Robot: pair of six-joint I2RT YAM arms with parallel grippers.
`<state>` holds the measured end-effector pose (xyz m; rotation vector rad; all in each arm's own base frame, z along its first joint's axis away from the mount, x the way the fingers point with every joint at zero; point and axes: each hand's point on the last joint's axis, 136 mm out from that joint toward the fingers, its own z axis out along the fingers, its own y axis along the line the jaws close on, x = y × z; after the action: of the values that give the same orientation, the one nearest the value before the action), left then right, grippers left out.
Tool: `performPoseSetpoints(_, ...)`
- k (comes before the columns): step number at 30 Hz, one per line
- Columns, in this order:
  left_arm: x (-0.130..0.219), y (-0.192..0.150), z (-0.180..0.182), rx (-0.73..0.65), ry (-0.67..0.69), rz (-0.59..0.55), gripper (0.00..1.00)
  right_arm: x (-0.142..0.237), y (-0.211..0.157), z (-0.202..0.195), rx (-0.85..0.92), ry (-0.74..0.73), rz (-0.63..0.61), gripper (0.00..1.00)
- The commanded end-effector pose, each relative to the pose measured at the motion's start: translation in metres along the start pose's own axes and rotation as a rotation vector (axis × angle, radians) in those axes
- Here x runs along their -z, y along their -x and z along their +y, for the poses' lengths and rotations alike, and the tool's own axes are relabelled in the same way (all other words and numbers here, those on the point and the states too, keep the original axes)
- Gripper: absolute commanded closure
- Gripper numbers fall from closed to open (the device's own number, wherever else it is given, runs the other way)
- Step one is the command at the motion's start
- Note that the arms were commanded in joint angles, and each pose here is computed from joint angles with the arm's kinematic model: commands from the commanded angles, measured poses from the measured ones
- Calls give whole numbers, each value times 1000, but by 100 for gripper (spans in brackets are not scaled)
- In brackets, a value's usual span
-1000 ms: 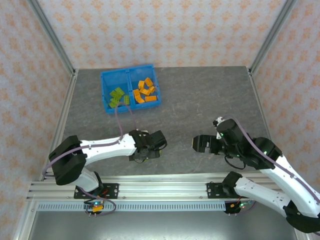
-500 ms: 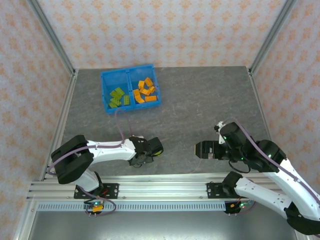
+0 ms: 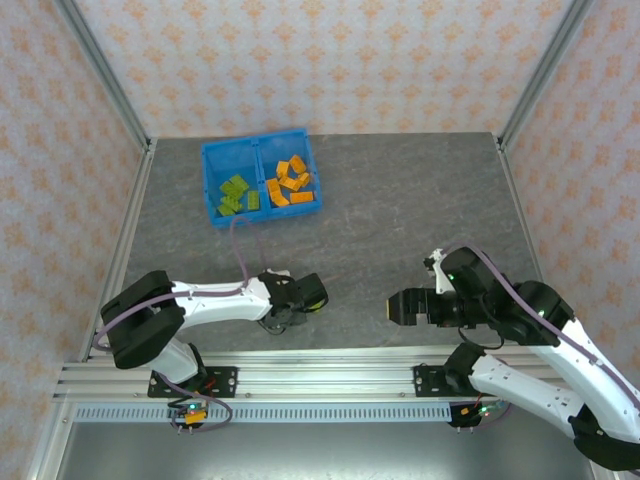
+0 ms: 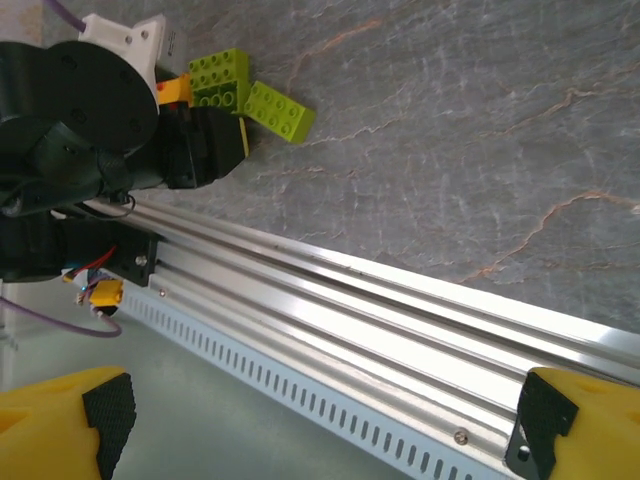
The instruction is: Sort the legos into containers by color
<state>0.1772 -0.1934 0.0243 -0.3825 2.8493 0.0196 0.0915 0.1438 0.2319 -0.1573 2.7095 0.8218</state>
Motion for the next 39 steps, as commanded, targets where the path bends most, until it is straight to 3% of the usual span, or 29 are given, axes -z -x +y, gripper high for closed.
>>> performPoseSetpoints(1,50,29,-15,-45,-56,-110,68,5,2,12,-5,61,-9,1)
performPoseSetpoints(8,143,100,-30,-58,-117,-302,69,5,28,22,-24,89,-125,1)
performPoseSetpoints(14,156,181,-36,-11,-128,-348,70,14,58,19,-16,40,-275,1)
performPoseSetpoints(20,140,261,-3,89,-14,-359,73,9,76,23,-7,-14,-292,1)
performPoseSetpoints(24,121,304,31,233,-37,-346,72,-3,81,20,39,-74,-253,1)
performPoseSetpoints(32,30,373,52,317,8,-203,69,-25,104,24,95,-218,-164,1)
performPoseSetpoints(39,-12,424,57,376,0,-212,56,-32,113,27,100,-272,-118,1)
